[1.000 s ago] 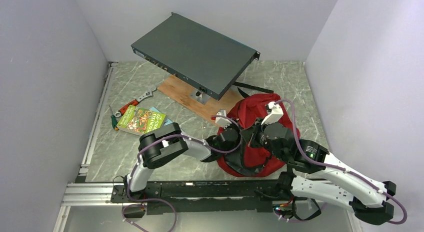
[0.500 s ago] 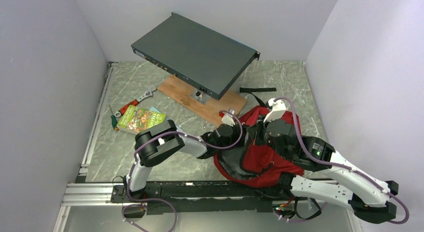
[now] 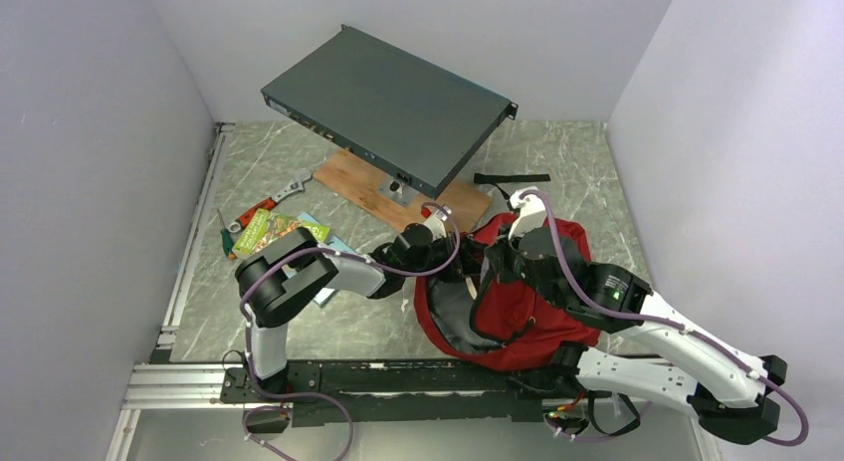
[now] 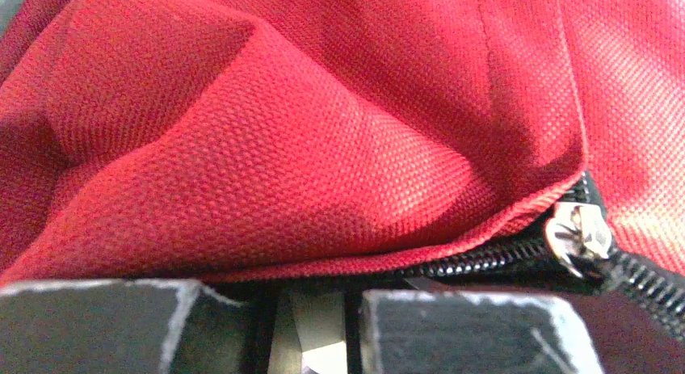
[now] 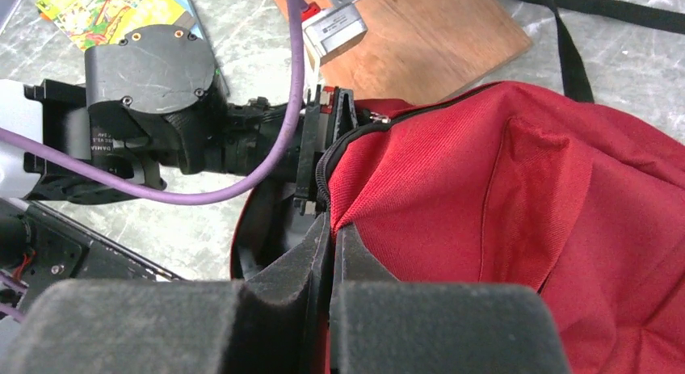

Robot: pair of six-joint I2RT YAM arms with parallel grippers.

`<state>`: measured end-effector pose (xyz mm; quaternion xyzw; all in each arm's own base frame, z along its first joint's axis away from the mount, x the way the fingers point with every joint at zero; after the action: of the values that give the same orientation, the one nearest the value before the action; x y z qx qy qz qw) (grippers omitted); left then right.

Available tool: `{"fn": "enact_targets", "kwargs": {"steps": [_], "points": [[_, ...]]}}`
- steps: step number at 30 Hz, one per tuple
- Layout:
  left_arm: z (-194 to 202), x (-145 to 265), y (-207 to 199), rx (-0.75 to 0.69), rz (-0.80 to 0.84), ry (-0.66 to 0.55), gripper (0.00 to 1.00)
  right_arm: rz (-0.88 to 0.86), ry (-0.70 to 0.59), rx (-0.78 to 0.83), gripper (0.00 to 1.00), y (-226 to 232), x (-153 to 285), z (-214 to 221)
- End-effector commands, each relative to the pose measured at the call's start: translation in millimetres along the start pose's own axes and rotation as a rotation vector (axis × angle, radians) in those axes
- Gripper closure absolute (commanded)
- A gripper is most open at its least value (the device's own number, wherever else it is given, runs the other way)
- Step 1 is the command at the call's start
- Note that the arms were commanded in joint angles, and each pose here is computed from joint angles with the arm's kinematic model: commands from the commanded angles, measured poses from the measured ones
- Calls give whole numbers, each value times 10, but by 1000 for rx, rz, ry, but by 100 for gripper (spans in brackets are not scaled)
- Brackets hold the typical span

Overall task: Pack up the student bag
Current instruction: Place the book in the student bag.

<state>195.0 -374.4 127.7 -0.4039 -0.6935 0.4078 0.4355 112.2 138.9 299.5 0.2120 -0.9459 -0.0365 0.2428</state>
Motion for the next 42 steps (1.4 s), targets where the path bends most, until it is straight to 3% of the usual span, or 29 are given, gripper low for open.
{"fn": "enact_targets", "kwargs": {"steps": [1, 4, 13, 18, 19, 21, 23, 26, 30, 32, 36, 37, 39, 40, 41, 42], "points": [[17, 64, -275, -27, 150, 26, 100, -142, -196, -76, 100, 110, 166, -440], [90, -91, -333, -61, 193, 149, 100, -124, -207, -83, 100, 75, 196, -478], [332, -273, -382, -191, 219, 327, 100, -81, -222, -79, 100, -29, 253, -481], [336, -384, -281, -203, 146, 339, 100, -86, -226, -83, 100, -42, 287, -499], [320, -399, -251, -191, 135, 326, 93, -88, -226, -85, 100, -44, 284, -490], [267, -373, -215, -163, 110, 295, 67, -80, -218, -84, 100, -55, 278, -465], [200, -272, -214, -161, 86, 261, 50, -59, -201, -76, 100, -81, 274, -432], [144, -76, -235, -209, 45, 236, 42, -31, -187, -63, 100, -130, 272, -367], [101, 162, -315, -265, -11, 182, 24, -36, -178, -43, 100, -135, 259, -337], [110, 240, -290, -282, -36, 168, 22, -44, -169, -32, 100, -122, 246, -339], [148, 246, -201, -279, -37, 167, 31, -61, -177, -31, 100, -100, 244, -363], [156, 228, -191, -277, -21, 171, 42, -67, -181, -33, 100, -93, 249, -374], [170, 207, -173, -271, 9, 174, 80, -68, -186, -26, 100, -92, 250, -384], [175, 210, -169, -275, 22, 187, 92, -57, -185, -18, 100, -104, 248, -386], [178, 222, -153, -290, 29, 206, 99, -41, -182, -8, 100, -121, 246, -382], [176, 249, -125, -299, 27, 222, 100, -32, -185, 1, 100, -132, 255, -399]]}}
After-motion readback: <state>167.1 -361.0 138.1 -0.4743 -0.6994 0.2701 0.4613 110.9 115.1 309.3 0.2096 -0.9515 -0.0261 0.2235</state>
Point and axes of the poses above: each gripper's point midway between its finger pads, its own x axis back along the fingers, its own y axis along the line the jaws close on, z = x × y, the point moved 9 cm from there along x, back along the fingers
